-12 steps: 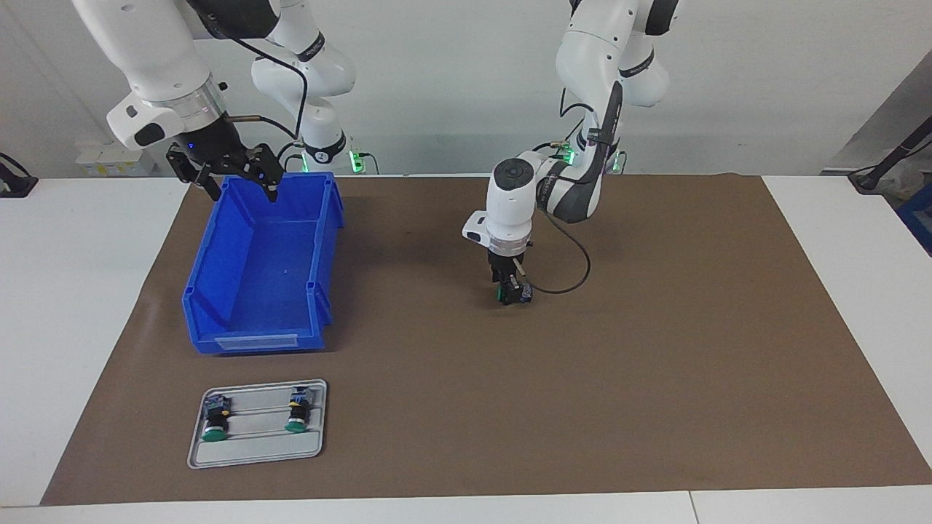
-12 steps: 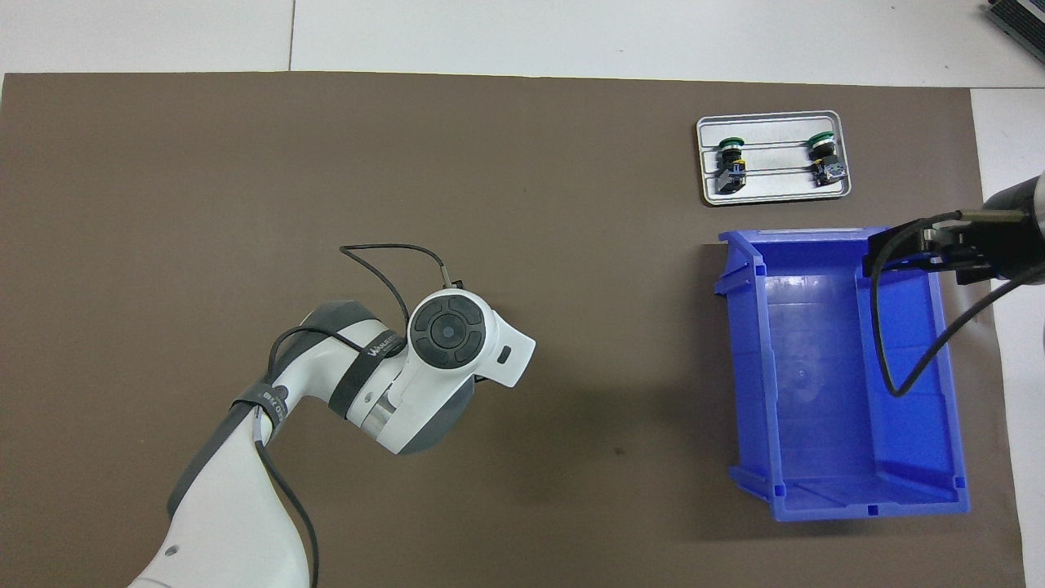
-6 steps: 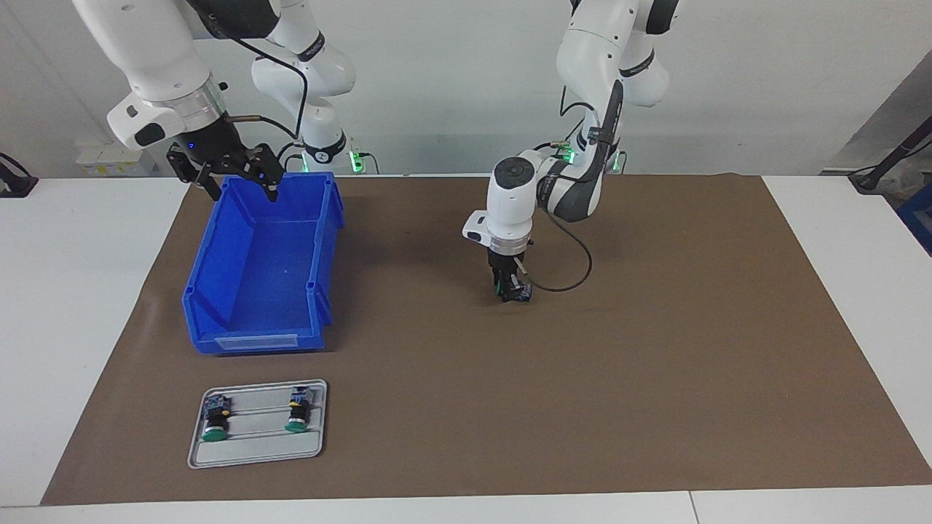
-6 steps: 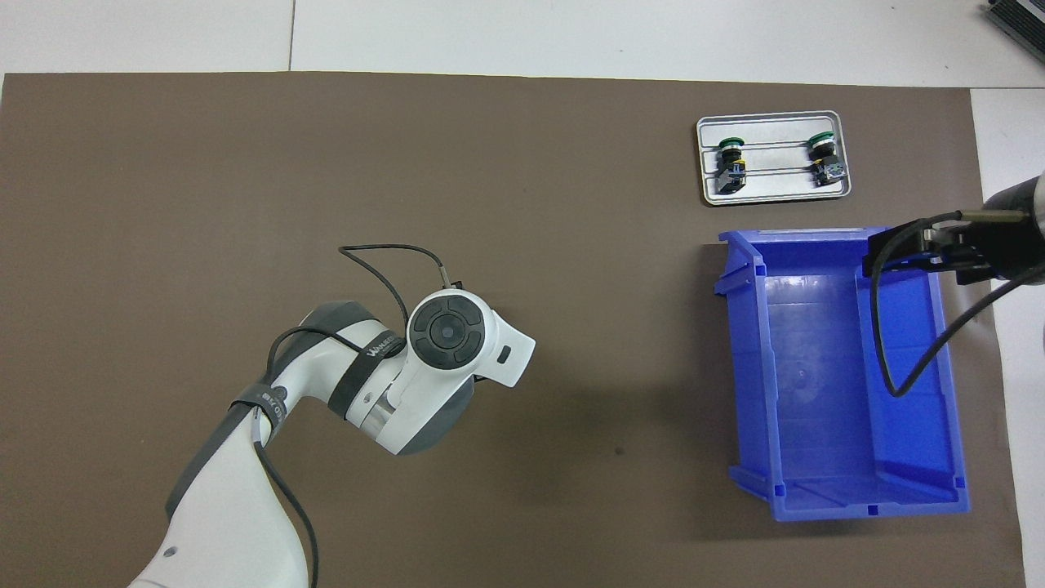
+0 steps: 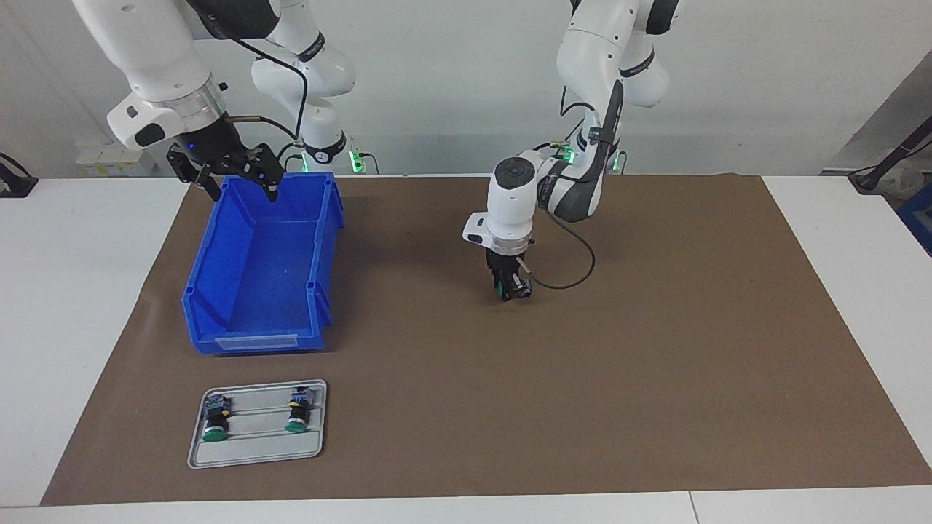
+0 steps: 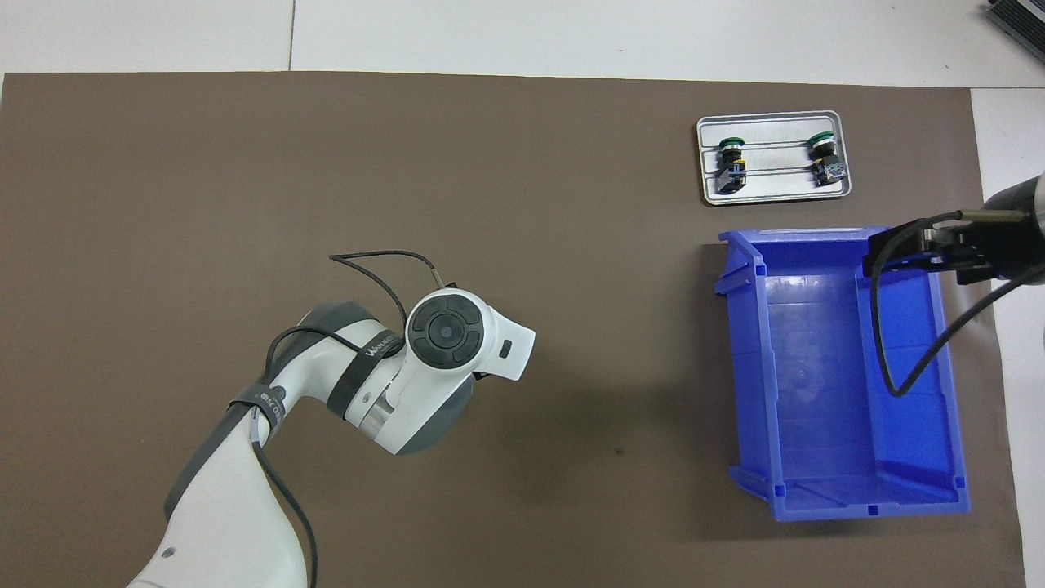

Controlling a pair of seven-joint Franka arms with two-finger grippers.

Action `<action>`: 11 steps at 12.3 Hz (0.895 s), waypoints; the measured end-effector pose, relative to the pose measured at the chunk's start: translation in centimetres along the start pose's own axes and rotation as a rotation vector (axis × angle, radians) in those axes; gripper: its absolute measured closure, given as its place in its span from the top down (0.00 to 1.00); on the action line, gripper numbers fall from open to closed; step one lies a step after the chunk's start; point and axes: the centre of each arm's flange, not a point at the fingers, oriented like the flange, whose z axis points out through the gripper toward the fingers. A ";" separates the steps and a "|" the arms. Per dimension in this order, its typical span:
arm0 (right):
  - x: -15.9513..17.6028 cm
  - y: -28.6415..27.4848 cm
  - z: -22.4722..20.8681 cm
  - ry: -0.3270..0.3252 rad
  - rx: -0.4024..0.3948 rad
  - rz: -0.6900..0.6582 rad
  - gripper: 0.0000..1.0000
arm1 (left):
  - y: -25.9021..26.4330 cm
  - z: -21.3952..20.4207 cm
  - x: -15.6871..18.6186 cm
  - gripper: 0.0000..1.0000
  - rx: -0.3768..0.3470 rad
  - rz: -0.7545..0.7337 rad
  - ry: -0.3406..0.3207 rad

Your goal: Place and press button with both arms

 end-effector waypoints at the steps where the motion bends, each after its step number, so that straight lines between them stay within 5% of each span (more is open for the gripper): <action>1: 0.0 0.0 0.0 0.000 0.000 0.000 1.00 | -0.1 0.0 0.0 0.41 0.002 -0.014 0.002; 6: 0.0 0.0 0.0 0.000 0.000 0.000 1.00 | -3.0 -1.6 0.1 0.41 0.019 -0.147 0.056; 11: 0.0 0.0 0.0 0.000 0.000 0.000 1.00 | -6.7 -4.2 2.6 0.41 -0.006 -0.308 0.244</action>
